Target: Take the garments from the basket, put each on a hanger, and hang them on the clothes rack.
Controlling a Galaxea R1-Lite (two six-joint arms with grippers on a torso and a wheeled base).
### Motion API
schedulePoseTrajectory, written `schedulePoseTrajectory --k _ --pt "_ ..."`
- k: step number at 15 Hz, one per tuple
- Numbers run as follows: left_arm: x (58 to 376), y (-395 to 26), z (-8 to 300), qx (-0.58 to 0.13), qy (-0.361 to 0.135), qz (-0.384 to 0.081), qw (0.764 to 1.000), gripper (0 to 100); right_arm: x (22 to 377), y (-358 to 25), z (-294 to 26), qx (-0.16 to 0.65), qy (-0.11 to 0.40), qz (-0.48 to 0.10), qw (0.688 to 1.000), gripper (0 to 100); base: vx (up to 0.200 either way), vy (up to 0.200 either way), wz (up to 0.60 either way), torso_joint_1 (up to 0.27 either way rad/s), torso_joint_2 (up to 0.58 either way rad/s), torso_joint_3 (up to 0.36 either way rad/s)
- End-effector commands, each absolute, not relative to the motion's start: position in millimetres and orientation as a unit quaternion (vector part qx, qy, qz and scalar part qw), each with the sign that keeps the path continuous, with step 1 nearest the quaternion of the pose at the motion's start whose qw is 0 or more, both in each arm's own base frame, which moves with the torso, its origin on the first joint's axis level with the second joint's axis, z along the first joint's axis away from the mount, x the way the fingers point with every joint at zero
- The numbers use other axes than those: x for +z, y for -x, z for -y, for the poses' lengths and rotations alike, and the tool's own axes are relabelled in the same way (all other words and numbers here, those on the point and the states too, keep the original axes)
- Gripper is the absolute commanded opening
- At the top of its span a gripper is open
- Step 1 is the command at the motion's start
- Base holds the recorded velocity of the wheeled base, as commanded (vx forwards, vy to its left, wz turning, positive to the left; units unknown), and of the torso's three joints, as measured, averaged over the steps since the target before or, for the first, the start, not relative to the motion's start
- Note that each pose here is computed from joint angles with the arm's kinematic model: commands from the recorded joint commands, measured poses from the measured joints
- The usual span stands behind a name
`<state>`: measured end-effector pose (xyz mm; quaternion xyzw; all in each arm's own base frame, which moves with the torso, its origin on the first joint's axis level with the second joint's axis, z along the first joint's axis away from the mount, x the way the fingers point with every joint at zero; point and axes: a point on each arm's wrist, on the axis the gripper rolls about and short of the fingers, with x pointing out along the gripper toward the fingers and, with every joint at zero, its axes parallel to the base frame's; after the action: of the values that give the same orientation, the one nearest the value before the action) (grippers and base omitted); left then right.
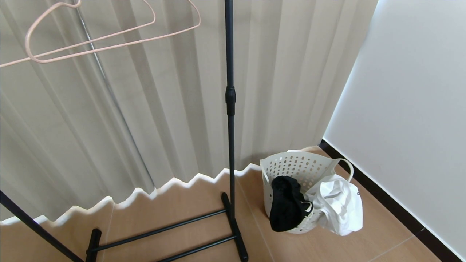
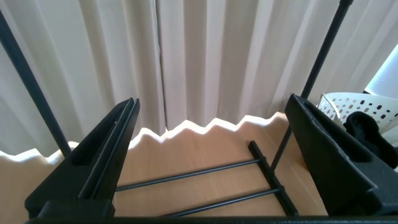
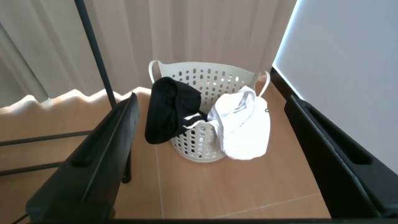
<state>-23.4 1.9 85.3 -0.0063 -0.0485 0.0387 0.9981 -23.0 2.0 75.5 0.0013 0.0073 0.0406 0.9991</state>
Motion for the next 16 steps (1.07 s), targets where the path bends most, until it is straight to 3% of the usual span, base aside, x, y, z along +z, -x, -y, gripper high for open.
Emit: schedulePoseTrajectory --k 1,8,16 --pt "85.2 23.3 -1.9 0.039 0.007 0.048 0.998 100 75.5 23.1 -2.0 0.041 -0.001 -0.007 0.999 100 0.000 0.000 0.00 -0.002 0.09 0.076" --pt "85.2 23.3 -1.9 0.039 0.008 0.048 0.998 100 75.5 23.1 -2.0 0.041 -0.002 -0.007 0.999 100 0.000 0.000 0.00 0.011 0.19 0.182" --pt "85.2 23.3 -1.9 0.039 0.008 0.048 0.998 100 75.5 23.1 -2.0 0.041 -0.001 -0.007 0.999 100 0.000 0.000 0.00 0.003 0.01 -0.166"
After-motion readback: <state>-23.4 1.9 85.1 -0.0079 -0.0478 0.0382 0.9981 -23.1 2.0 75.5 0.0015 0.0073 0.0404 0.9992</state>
